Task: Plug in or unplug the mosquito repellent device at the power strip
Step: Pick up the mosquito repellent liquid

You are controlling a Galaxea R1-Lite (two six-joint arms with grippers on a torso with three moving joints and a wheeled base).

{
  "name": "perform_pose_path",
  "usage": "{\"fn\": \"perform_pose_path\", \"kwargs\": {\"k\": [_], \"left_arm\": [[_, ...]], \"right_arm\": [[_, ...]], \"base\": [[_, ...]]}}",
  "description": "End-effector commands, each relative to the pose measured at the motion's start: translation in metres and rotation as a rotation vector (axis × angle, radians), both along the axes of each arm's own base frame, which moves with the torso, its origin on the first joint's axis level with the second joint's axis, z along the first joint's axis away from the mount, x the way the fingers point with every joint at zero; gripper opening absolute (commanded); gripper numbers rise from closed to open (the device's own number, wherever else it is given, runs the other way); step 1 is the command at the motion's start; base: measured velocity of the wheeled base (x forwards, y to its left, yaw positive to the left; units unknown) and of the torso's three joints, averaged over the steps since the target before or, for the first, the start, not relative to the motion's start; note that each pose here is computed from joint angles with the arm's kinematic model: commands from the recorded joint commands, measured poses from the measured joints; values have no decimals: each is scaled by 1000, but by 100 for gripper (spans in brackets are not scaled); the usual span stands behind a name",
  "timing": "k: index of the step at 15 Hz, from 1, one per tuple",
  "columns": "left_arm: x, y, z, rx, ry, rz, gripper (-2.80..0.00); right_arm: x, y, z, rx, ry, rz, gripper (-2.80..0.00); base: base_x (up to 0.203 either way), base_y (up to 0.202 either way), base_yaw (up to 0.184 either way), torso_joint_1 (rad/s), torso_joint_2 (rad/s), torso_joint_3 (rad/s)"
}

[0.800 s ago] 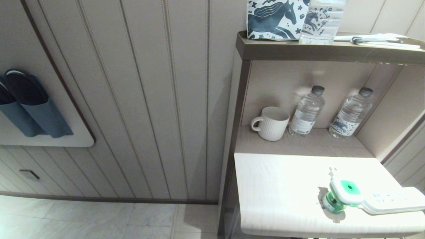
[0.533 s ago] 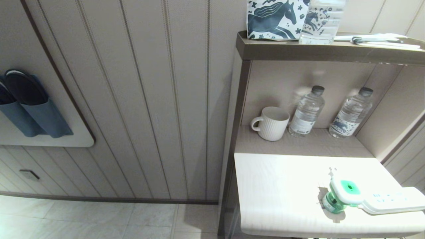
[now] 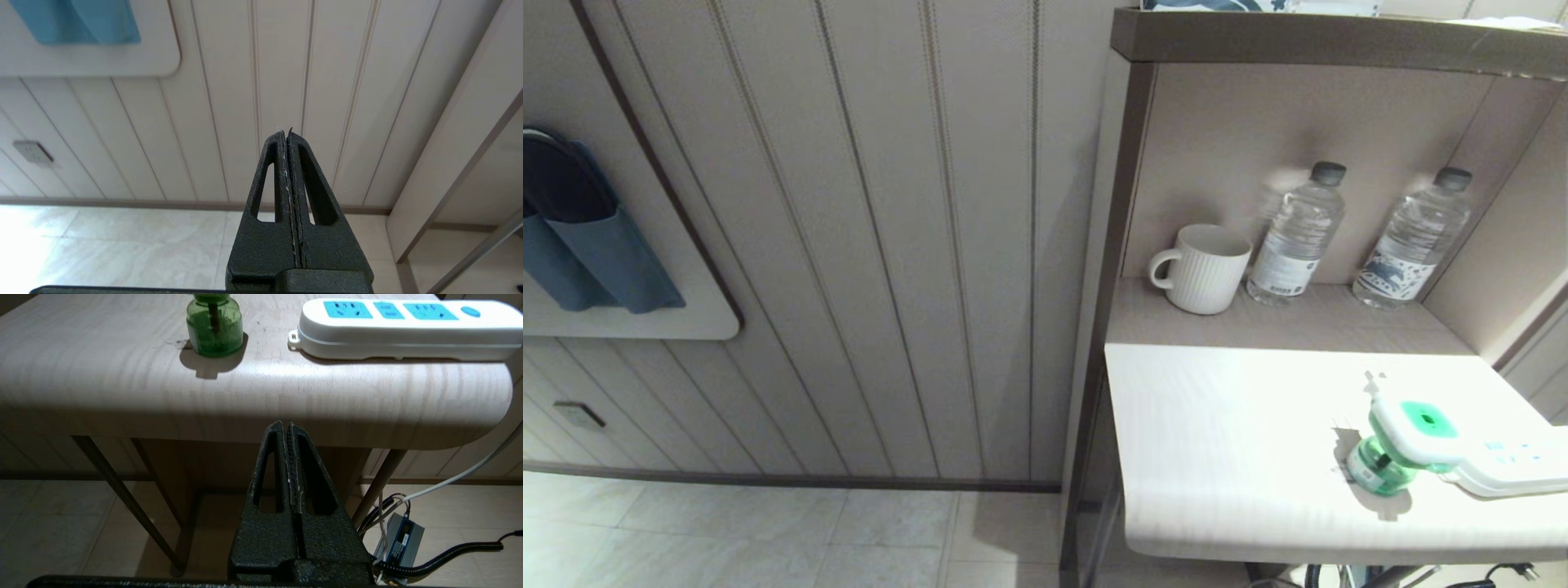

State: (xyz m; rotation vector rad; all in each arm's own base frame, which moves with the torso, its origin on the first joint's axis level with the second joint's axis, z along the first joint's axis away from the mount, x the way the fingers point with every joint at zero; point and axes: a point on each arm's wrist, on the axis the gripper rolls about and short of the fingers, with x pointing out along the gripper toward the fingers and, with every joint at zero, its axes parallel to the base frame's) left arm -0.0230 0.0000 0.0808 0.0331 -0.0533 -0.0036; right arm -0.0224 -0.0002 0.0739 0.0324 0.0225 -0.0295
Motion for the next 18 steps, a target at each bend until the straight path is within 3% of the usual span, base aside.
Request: {"fn": "perform_pose_path", "kwargs": {"k": [1, 5, 18], "left_arm": [[0, 0, 0, 1, 0, 0, -280], [0, 0, 0, 1, 0, 0, -280], [0, 0, 0, 1, 0, 0, -280]], "right_arm": [[0, 0, 0, 0, 2, 0, -280], [0, 0, 0, -2, 2, 2, -280], [0, 0, 0, -5, -3, 2, -280]], "base": [[0, 0, 0, -188, 473, 284], [0, 0, 0, -136, 359, 217], [0, 0, 0, -5, 15, 10]]}}
